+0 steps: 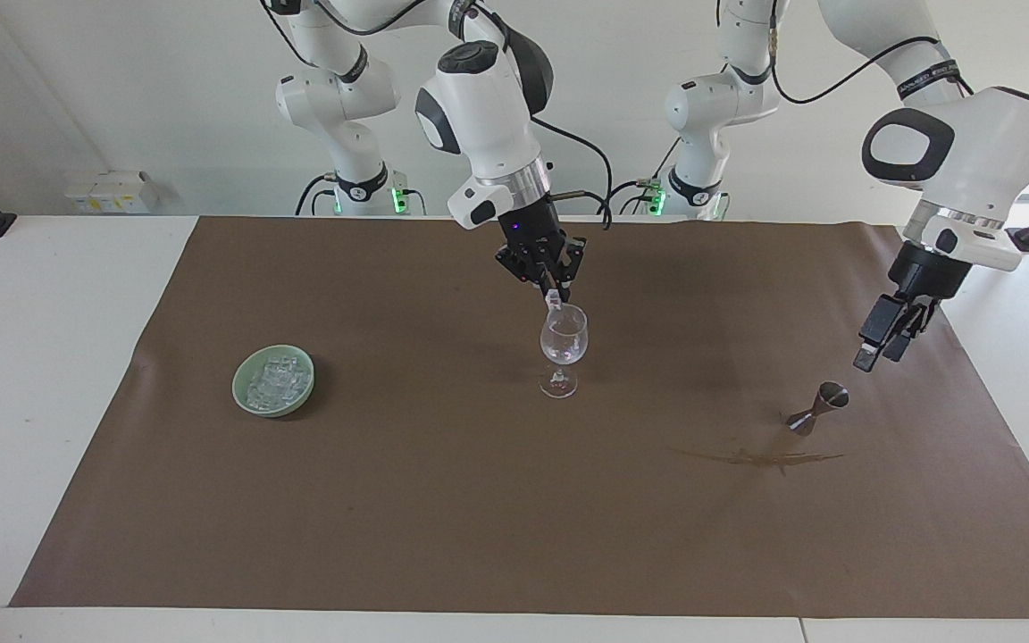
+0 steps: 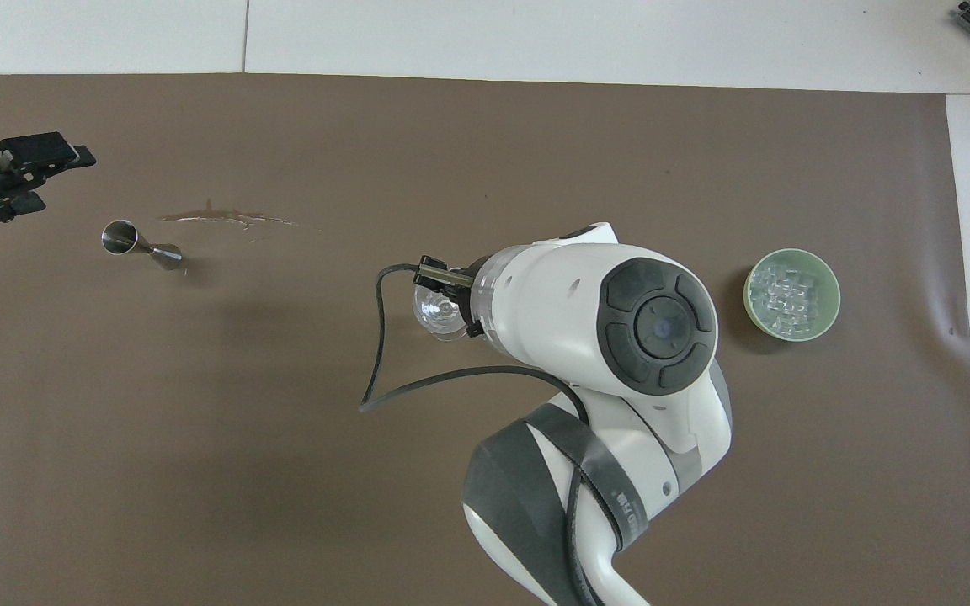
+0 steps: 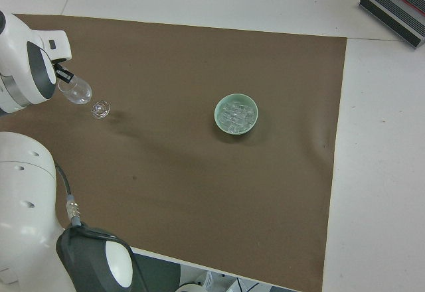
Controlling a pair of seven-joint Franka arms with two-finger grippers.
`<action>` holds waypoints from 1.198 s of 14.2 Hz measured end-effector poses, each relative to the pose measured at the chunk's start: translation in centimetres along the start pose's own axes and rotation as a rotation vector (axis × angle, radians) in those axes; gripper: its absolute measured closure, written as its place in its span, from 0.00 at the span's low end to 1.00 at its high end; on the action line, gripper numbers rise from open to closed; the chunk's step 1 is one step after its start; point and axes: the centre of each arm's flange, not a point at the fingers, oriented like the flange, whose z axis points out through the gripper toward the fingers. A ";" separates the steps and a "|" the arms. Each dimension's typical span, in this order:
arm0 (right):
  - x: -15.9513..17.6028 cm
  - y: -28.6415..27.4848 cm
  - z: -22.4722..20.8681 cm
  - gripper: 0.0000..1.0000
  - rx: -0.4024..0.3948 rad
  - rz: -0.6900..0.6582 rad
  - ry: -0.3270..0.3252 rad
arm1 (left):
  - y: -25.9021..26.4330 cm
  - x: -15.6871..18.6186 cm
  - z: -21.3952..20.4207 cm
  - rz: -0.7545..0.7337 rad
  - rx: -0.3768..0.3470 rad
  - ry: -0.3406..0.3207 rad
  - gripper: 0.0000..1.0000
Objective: Pour wine and add ice with both arms
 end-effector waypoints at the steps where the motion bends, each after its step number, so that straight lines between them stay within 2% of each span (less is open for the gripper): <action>1: 0.0 -0.1 0.4 0.78 0.005 -0.001 0.001 | 0.4 -0.1 -0.3 0.035 0.031 -0.014 0.00; 3: 0.2 -0.1 1.1 0.78 0.013 0.000 0.006 | 1.3 -0.3 -1.3 0.111 0.106 -0.054 0.00; 8: -0.4 -0.4 2.5 0.78 0.010 -0.014 0.000 | 4.5 -2.7 -2.8 0.245 0.225 -0.172 0.00; 15: -1.2 -0.6 3.6 0.78 -0.001 -0.017 -0.018 | 5.6 -4.9 -8.0 0.424 0.268 -0.325 0.00; 17: -0.9 -0.4 3.6 0.78 -0.002 -0.012 -0.015 | 5.9 -4.6 -9.8 0.447 0.270 -0.344 0.00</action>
